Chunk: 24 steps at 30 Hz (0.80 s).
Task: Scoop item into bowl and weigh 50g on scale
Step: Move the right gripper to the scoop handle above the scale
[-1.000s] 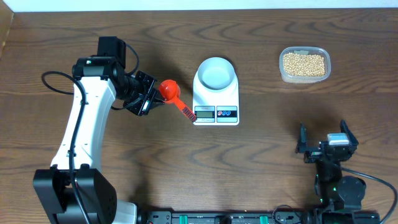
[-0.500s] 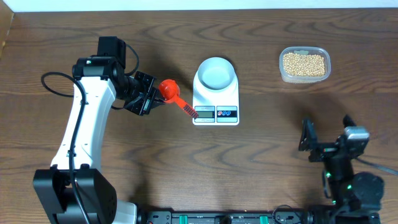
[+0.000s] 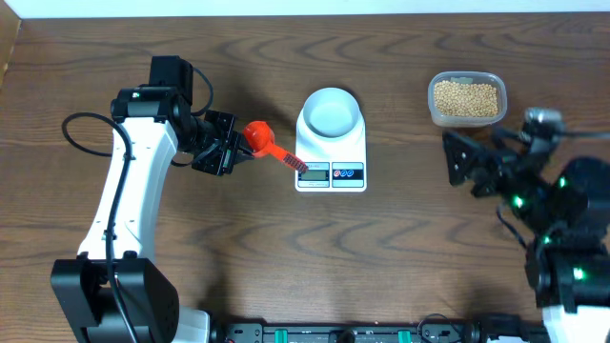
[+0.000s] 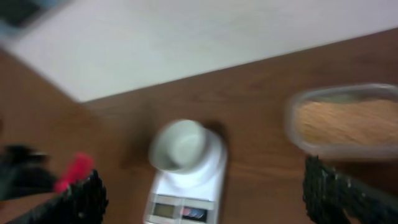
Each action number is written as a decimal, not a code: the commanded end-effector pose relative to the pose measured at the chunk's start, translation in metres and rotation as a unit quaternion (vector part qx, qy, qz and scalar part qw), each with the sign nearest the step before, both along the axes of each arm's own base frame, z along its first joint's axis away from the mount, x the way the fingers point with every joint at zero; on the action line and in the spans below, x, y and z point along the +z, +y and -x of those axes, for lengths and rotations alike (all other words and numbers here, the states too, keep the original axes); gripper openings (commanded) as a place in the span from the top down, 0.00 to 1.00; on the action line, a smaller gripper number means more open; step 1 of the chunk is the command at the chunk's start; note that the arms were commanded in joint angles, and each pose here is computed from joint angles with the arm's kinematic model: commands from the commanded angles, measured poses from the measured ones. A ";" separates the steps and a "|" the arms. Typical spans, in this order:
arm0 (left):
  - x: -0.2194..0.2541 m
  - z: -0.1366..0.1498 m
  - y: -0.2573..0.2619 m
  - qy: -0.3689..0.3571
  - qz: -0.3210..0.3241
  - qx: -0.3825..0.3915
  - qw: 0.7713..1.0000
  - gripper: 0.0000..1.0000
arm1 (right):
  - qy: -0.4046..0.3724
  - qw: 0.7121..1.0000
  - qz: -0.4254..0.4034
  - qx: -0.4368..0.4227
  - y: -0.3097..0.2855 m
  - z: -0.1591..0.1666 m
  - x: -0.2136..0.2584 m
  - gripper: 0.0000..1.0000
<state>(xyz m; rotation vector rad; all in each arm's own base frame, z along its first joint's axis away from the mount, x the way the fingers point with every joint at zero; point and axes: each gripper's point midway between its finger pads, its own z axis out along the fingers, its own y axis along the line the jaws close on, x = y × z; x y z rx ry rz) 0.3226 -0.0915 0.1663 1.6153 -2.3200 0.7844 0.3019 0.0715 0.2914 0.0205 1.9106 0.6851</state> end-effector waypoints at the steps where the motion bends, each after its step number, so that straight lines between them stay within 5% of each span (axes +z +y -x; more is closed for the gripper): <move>1: 0.004 0.002 0.001 0.008 0.006 0.023 1.000 0.93 | 0.031 0.990 -0.109 0.089 0.034 0.003 0.016 0.01; 4: 0.005 0.000 -0.002 0.011 0.008 0.030 0.999 0.93 | 0.069 0.978 -0.171 0.102 0.042 -0.004 0.016 0.01; 15: 0.010 -0.012 -0.038 -0.015 0.021 0.022 0.999 0.93 | 0.161 0.961 -0.172 0.147 0.101 -0.023 -0.037 0.12; 24: 0.016 -0.015 -0.074 -0.021 0.038 0.025 0.999 0.93 | 0.146 0.953 -0.168 0.205 0.147 -0.019 -0.037 0.12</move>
